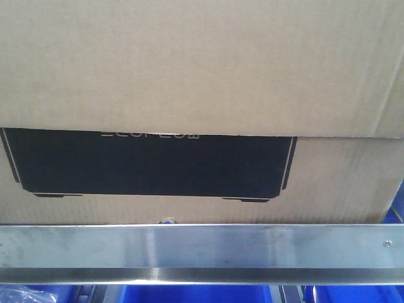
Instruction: Grab box from left shelf to table start
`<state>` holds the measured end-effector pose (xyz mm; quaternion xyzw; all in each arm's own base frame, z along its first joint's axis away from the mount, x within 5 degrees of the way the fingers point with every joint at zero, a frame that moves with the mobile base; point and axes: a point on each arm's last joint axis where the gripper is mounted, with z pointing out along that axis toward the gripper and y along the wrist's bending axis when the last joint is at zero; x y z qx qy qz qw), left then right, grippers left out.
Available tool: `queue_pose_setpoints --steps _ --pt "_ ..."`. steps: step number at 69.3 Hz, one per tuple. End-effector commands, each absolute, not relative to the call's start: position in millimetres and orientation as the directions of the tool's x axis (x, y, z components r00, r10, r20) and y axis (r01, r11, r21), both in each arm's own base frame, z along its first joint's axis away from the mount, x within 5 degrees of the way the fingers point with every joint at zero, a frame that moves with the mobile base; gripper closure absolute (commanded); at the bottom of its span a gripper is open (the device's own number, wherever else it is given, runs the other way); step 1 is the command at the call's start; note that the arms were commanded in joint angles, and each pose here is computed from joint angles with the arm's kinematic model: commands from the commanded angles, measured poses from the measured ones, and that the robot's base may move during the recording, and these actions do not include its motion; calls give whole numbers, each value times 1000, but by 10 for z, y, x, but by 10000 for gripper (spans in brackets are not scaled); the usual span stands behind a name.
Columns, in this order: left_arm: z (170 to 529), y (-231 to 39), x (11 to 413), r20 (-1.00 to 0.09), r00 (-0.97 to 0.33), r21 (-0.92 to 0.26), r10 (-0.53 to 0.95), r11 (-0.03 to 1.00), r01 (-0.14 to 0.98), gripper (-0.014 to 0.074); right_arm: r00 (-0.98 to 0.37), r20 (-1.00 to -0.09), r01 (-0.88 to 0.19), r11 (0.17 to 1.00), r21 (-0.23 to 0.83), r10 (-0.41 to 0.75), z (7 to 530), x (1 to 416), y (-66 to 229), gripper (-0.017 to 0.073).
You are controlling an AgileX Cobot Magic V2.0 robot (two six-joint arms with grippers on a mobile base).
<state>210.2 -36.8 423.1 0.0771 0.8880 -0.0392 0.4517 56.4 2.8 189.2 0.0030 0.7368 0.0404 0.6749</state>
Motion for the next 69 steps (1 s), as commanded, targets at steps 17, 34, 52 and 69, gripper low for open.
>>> queue_pose_setpoints --steps 17,34,52,69 --pt "4322 -433 2461 -787 -609 -7 99 986 168 138 8 -998 -61 996 60 61 1971 563 33 502" --pt "4307 -409 2592 -717 -684 45 133 988 146 139 8 -998 -61 996 60 61 1972 563 33 502" --pt "4160 -304 2679 -632 -770 37 93 995 90 139 130 -988 -78 994 70 80 2094 552 39 502" --pt "4120 -268 2719 -618 -784 -1 57 997 73 139 257 -962 -86 994 72 92 2598 435 30 501"
